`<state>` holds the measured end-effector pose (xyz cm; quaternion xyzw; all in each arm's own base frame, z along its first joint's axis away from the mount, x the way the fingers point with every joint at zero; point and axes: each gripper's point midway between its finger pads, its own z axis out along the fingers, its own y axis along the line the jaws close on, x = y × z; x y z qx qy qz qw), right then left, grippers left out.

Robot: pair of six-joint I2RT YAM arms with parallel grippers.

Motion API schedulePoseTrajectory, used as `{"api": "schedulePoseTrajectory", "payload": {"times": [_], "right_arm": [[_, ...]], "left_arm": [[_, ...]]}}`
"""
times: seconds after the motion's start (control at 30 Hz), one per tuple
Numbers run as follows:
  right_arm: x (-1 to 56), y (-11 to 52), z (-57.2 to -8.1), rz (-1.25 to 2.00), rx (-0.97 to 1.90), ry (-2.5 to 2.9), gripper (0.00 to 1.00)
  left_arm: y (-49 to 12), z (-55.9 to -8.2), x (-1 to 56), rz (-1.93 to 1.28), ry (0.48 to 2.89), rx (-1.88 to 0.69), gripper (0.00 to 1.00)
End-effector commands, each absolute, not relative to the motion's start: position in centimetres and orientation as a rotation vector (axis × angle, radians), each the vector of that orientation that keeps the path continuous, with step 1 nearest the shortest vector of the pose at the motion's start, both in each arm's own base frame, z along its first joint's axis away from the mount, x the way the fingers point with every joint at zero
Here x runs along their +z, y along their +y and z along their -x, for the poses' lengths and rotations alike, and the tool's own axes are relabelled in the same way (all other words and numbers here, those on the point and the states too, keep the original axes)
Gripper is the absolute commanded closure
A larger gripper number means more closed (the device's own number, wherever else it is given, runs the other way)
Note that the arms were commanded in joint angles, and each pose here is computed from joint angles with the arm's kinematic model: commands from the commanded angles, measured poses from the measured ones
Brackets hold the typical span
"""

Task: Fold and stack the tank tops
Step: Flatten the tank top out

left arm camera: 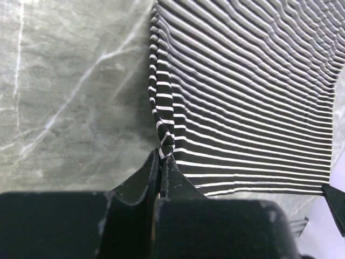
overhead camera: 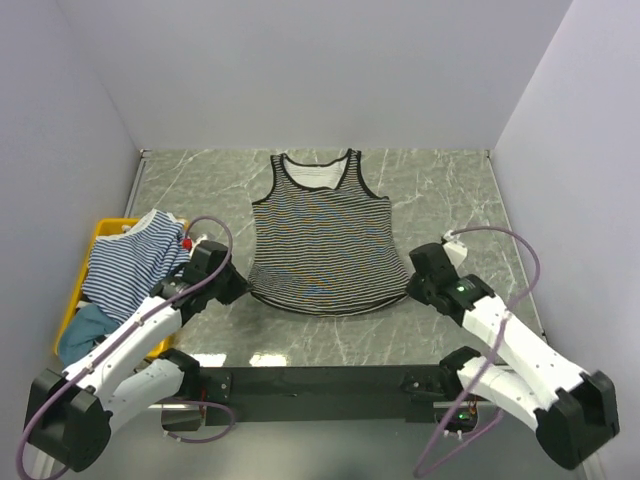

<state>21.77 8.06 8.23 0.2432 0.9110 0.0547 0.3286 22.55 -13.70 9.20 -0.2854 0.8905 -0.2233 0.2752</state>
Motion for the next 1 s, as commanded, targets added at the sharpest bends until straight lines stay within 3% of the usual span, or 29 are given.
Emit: {"api": "schedulePoseTrajectory", "payload": {"times": [0.0,0.13,0.17,0.2,0.23,0.27,0.3,0.33,0.37,0.4,0.43,0.47,0.53,0.57,0.7,0.97], "right_arm": [[13.6,7.8,-22.0,-0.621,0.202,2.296,1.00],[25.0,8.1,-27.6,-0.527,0.233,2.052,1.00],[27.6,8.2,-29.3,-0.503,0.227,2.007,1.00],[34.9,8.7,-31.7,-0.483,0.297,1.852,1.00],[35.4,8.6,-35.2,-0.433,0.210,1.862,1.00],[42.2,8.4,-36.9,-0.438,0.242,1.714,1.00],[45.3,8.6,-38.7,-0.421,0.257,1.642,1.00],[44.6,9.3,-42.7,-0.401,0.215,1.673,1.00],[51.5,8.6,-43.3,-0.403,0.277,1.526,1.00],[53.4,8.6,-44.7,-0.382,0.277,1.481,1.00],[51.7,9.6,-48.8,-0.365,0.265,1.512,1.00],[57.3,8.7,-48.3,-0.366,0.305,1.370,1.00],[57.5,9.4,-51.9,-0.326,0.319,1.316,1.00],[57.8,9.0,-52.6,-0.327,0.316,1.286,1.00],[59.7,8.8,-53.6,-0.293,0.324,1.111,1.00],[62.1,8.5,-54.7,-0.274,0.305,0.990,1.00]], "left_arm": [[-14.7,-23.9,14.8,0.668,2.275,-0.720,0.99],[-14.4,-29.1,24.9,0.620,2.009,-0.758,1.00],[-14.6,-30.9,30.6,0.594,1.893,-0.829,0.99],[-13.8,-33.9,31.5,0.640,1.870,-0.816,0.99],[-14.0,-36.1,35.8,0.599,1.742,-0.874,0.99],[-14.3,-39.2,39.7,0.569,1.657,-0.882,0.99],[-14.0,-41.2,41.9,0.558,1.603,-0.866,0.99],[-14.0,-42.9,44.1,0.521,1.555,-0.838,0.99],[-14.7,-46.2,47.8,0.473,1.477,-0.853,0.99],[-14.7,-48.0,49.3,0.447,1.448,-0.851,0.99],[-14.2,-48.0,55.8,0.381,1.308,-0.861,0.99],[-15.4,-52.4,53.0,0.361,1.372,-0.852,0.99],[-14.5,-53.4,58.3,0.301,1.223,-0.867,0.99],[-14.8,-56.5,55.8,0.309,1.248,-0.875,0.99],[-13.4,-57.3,58.9,0.209,1.016,-0.934,0.99],[-11.1,-58.1,60.2,0.176,0.896,-0.887,0.99]]}}
